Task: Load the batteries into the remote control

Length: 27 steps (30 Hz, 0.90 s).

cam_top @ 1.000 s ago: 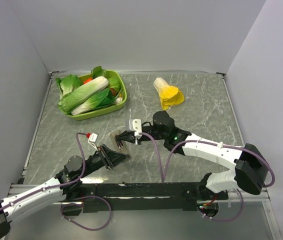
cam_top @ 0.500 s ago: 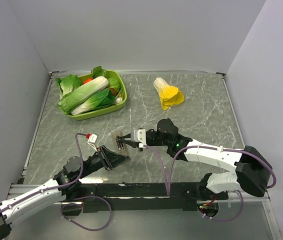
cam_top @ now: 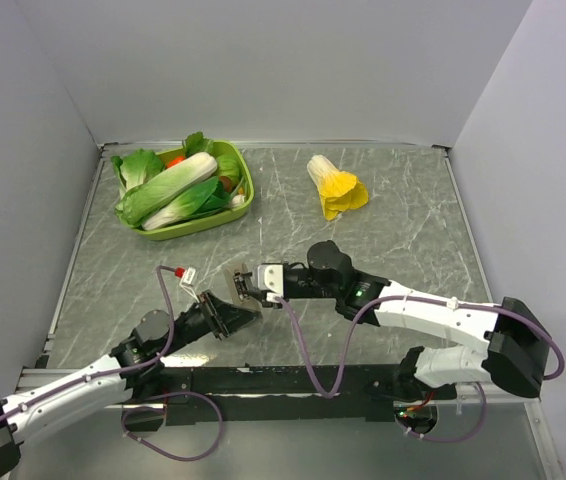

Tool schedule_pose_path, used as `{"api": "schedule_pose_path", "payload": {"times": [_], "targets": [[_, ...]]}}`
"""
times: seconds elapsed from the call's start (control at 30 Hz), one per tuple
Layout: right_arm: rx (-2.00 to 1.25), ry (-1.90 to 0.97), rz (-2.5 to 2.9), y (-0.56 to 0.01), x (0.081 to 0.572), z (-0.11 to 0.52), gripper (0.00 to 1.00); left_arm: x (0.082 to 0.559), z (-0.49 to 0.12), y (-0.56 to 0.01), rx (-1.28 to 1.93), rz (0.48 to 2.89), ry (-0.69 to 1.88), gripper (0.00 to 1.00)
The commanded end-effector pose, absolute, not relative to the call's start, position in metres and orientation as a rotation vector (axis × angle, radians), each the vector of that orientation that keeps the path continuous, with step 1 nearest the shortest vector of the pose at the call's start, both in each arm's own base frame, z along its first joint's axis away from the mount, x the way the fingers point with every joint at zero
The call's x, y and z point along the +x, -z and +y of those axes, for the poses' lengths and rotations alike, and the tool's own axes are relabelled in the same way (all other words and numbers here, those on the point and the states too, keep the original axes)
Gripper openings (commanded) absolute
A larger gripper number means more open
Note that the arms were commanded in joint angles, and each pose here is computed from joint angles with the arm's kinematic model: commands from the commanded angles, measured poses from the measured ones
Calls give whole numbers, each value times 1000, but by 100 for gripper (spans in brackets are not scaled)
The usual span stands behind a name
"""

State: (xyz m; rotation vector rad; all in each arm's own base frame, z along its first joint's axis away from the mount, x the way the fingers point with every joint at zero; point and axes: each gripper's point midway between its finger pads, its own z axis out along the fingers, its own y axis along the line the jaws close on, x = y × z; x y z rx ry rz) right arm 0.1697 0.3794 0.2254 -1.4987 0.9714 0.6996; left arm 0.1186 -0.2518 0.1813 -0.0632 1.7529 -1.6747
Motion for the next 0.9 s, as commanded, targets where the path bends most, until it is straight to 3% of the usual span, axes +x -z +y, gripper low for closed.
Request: {"api": "schedule_pose_path", "payload": {"times": [0.0,0.07,0.2,0.3,0.5,0.73,0.87], "targets": [[-1411,-738,1103,-248,169,367,44,127,-248,-210,-60,1590,1678,1],[-1343,-749,1123,-267,171,361,47,129,-248,-200,-68,1622,1657,1],[-1219,-756,1194,-290,178,347,67,131,-249,-196,-67,1635,1637,1],[-1164,-750,1284,-290,187,336,99,132,-249,-190,-58,1657,1613,1],[-1027,-645,1710,-238,232,289,99,141,-248,-159,-128,1820,1500,1],[-821,-508,2106,-167,280,220,99,146,-243,-142,-208,1852,1469,1],[-791,-441,2248,-131,301,191,91,145,-243,-142,-194,1854,1466,1]]}}
